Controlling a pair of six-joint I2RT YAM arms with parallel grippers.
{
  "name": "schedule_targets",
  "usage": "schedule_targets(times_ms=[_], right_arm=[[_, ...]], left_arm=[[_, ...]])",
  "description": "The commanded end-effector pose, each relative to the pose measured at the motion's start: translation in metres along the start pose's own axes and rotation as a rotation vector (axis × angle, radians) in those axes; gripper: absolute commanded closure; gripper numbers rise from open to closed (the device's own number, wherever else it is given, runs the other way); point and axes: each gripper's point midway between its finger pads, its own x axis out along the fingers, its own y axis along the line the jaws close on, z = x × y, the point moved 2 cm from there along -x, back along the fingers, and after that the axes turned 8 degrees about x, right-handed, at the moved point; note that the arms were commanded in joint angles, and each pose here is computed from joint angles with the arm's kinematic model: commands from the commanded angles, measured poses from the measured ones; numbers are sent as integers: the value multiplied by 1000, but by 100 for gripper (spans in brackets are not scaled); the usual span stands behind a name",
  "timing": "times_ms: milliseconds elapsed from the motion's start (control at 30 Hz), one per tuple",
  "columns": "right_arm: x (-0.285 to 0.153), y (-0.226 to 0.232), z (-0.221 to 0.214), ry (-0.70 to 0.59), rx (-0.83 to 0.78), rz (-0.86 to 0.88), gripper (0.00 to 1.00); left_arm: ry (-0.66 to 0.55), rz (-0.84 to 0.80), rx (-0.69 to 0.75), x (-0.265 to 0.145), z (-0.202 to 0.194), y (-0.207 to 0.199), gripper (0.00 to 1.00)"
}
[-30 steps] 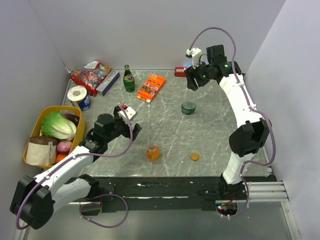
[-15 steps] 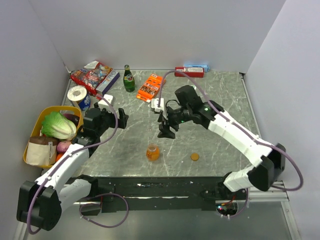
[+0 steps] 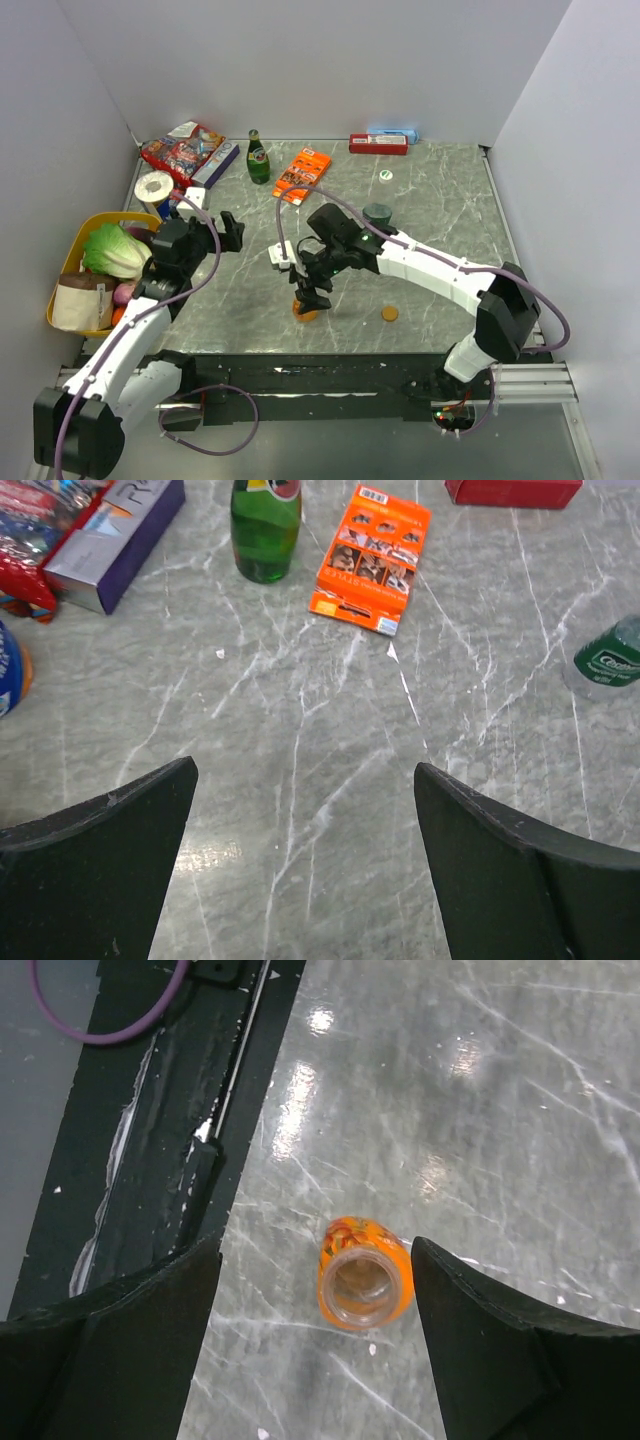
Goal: Screw on the bottle caps
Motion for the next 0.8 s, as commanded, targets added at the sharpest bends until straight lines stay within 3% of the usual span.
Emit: schedule_targets(times_ms=[0, 267, 633, 767], right_arm=[[16, -13, -3, -9, -19, -18, 16], [24, -29, -23, 69, -31, -56, 19], [23, -22, -46, 138, -25, -41, 32], [22, -18, -52, 155, -17, -27, 49]], left_arm=[[-29, 21, 1, -10, 8, 5, 4], [-22, 12, -8, -13, 4, 5, 4], [-15, -53, 6, -10, 2, -2, 4], [-1, -120, 35, -7, -4, -11, 4]])
